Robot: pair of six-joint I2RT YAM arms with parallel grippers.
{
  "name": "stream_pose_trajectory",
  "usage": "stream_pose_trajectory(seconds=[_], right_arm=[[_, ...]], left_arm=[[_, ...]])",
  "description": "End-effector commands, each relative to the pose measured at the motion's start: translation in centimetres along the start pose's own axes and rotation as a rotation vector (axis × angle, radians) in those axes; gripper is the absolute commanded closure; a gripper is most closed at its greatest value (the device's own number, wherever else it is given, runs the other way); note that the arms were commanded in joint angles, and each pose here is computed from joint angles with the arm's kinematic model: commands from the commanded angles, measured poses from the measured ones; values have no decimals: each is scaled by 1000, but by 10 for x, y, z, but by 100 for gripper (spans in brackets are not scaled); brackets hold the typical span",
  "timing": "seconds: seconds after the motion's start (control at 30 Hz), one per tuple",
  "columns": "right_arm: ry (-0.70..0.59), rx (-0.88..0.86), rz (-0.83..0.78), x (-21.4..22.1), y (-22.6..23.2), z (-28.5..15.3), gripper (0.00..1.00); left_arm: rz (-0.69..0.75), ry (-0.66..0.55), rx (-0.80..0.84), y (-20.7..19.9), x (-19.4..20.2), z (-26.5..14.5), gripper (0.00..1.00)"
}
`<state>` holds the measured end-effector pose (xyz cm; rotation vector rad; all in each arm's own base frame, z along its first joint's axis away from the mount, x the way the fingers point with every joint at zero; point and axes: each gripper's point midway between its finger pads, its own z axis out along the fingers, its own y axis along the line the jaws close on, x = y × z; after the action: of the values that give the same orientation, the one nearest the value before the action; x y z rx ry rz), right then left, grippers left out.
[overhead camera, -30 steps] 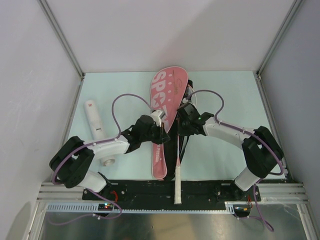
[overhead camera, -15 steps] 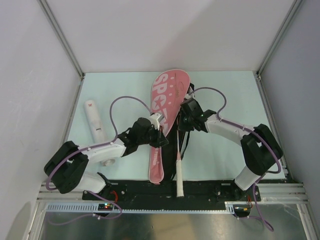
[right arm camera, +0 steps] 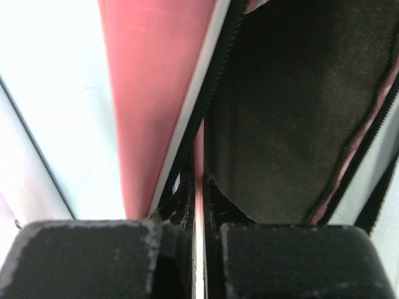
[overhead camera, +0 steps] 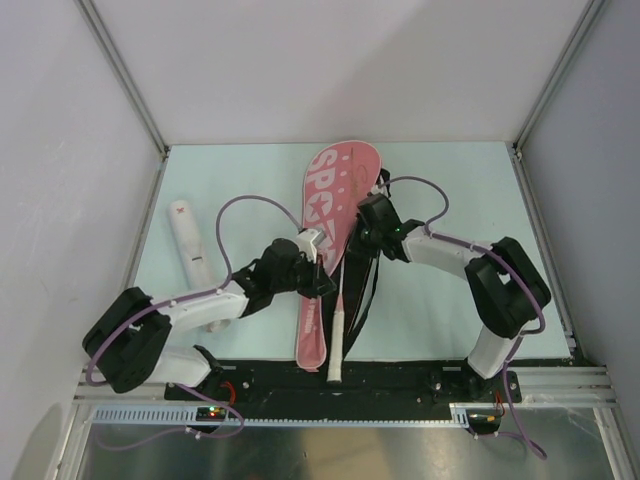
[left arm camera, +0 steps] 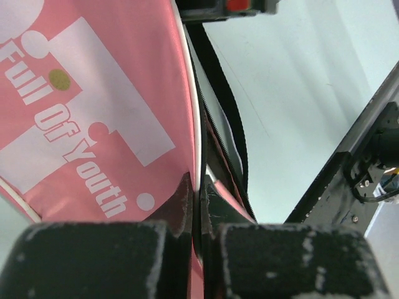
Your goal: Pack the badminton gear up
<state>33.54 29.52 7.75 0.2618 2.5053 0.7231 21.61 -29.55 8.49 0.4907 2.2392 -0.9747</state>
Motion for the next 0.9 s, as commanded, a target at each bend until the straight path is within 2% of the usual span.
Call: stream_pose_trajectory(seconds=[0.0,0.47,0.7,0.87], right_arm=[[-182,-149,112,-56,47,4,100],[-311,-161,260,-91,42,21,100],[-329,-143,303,-86,40,36,100],[-346,-107,300,-76,38,43,100]], left_arm=[[-27,-24,130,-34,-4,-15,100],[-138,-43,132,-36,5,-31,100],[-192,-115,135,-42,-11,-42,100],[-206,-121,118,-39,-11,-41,100]])
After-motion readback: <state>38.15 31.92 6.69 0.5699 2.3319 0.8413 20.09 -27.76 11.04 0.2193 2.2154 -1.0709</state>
